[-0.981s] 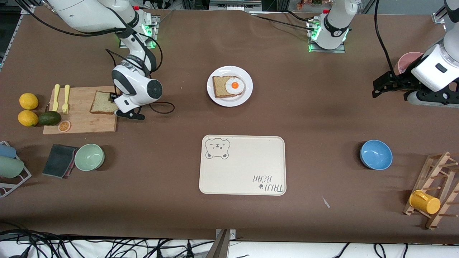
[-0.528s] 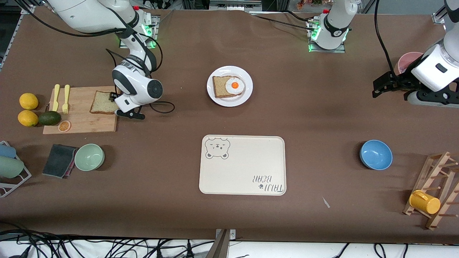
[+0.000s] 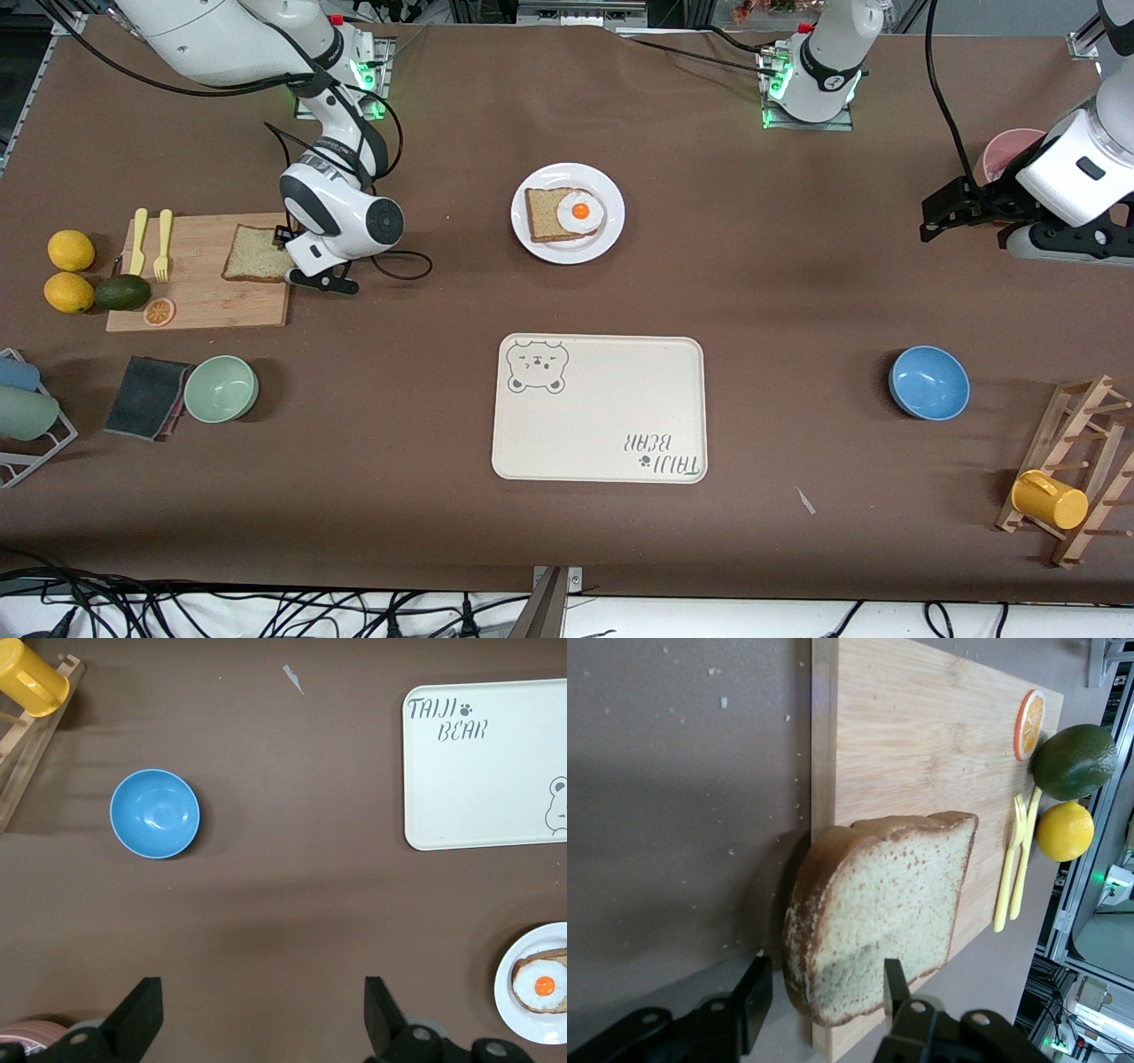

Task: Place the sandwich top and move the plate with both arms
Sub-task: 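Lift the bread slice with the right gripper and carry it to the plate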

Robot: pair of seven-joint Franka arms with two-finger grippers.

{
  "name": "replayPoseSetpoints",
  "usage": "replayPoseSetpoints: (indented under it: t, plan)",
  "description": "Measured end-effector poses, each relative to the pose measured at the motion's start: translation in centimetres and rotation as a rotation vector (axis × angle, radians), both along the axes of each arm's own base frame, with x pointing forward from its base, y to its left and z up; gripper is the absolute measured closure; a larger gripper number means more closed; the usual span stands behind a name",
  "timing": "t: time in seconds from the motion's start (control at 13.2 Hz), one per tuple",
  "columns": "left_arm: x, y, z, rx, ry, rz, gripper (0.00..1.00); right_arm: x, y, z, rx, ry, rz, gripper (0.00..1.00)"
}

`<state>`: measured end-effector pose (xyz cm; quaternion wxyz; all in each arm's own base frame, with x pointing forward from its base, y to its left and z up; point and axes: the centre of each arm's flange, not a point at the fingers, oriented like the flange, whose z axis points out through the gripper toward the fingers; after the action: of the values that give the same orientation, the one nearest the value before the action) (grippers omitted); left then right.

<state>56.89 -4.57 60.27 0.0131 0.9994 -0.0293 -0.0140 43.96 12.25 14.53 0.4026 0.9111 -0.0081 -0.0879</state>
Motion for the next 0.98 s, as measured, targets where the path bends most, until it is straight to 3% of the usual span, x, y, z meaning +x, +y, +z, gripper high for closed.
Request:
replayPoseSetpoints:
  t: [0.3, 0.68, 0.75, 0.91, 0.98]
  plan:
    - [0.0, 0.0, 0.0, 0.000, 0.000, 0.000, 0.00, 0.1, -0.6, -0.2, -0.013, -0.002, 0.014, 0.42]
    - [0.0, 0.0, 0.0, 0.000, 0.003, 0.000, 0.00, 0.2, -1.6, -0.9, -0.028, -0.002, 0.022, 0.51]
    - [0.0, 0.0, 0.0, 0.000, 0.005, 0.000, 0.00, 0.3, -1.6, -0.9, -0.028, -0.003, 0.021, 0.57]
    - [-0.1, 0.0, 0.0, 0.000, 0.005, 0.001, 0.00, 0.4, -1.6, -0.7, -0.028, -0.011, 0.020, 0.83]
    - [-0.1, 0.0, 0.0, 0.000, 0.006, 0.001, 0.00, 0.7, -1.3, -0.1, -0.026, -0.025, 0.022, 0.88]
